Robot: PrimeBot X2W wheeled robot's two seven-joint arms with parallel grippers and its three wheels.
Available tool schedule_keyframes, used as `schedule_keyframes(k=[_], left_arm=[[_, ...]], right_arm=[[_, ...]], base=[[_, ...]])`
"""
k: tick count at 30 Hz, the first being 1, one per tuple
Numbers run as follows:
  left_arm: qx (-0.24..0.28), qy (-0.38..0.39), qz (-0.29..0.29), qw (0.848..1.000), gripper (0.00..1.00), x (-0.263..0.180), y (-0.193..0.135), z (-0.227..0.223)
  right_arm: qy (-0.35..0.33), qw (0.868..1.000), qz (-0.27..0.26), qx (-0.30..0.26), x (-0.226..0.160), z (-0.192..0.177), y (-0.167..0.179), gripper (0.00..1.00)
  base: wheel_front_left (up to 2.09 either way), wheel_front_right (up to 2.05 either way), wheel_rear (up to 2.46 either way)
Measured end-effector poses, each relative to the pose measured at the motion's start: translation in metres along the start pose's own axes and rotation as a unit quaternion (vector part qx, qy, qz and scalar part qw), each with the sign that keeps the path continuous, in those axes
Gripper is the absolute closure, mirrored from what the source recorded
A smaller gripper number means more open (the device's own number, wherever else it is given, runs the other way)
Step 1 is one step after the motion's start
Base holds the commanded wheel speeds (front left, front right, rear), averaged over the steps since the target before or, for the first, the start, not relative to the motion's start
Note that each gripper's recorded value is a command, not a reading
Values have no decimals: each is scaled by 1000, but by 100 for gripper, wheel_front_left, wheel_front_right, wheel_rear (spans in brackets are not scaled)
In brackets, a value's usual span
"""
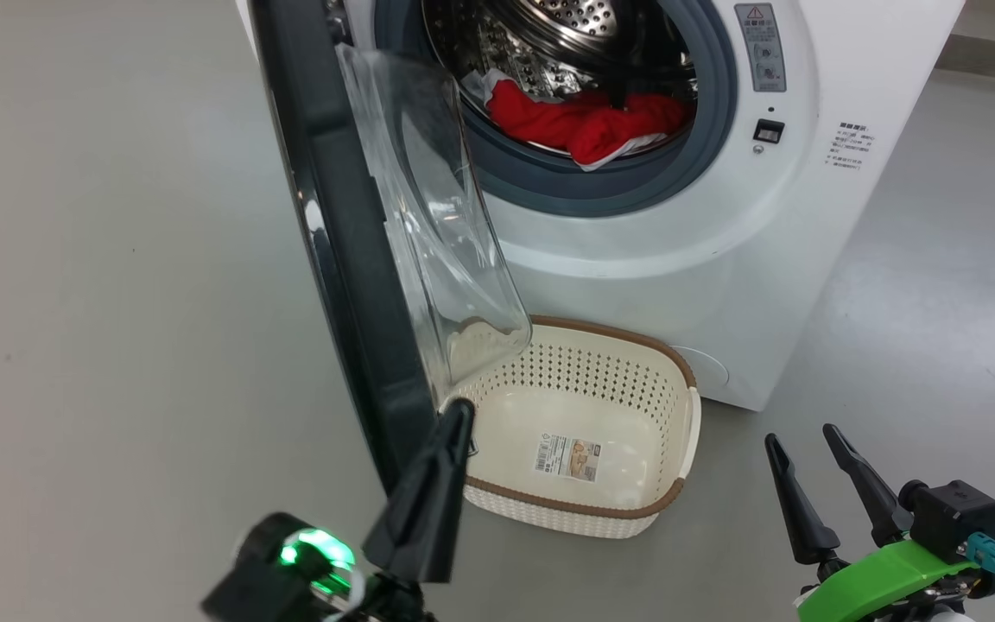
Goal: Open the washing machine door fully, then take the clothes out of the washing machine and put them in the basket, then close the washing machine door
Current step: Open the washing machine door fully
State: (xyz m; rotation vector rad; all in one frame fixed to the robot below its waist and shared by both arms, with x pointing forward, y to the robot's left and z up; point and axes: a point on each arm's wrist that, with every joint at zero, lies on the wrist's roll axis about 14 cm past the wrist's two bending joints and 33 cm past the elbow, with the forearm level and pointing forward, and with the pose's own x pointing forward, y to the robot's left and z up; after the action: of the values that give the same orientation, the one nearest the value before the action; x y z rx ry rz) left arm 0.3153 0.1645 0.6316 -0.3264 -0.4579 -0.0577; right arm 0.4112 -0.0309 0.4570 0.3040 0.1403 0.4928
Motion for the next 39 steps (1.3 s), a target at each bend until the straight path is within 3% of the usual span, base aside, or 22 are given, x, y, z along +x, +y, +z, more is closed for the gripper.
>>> schedule_keyframes(k=[9,18,33,39], left_arm=[[-37,110,22,993,100,-17,8,-69],[-42,152,53,986,100,-22,29,-96],[-38,152,95,983,100,-26,54,-96],[-21,142,137,980,100,-38,80,-87]], right_arm=[[7,1000,-6,3,0,-6,-6,0],[11,1000,-7,2,0,-9,-8,0],[11,1000,2,0,1,-7,-3,0],[12,1000,10,0,2,-8,3,0]], base=[[0,0,0],[0,0,0],[0,0,0],[0,0,0]])
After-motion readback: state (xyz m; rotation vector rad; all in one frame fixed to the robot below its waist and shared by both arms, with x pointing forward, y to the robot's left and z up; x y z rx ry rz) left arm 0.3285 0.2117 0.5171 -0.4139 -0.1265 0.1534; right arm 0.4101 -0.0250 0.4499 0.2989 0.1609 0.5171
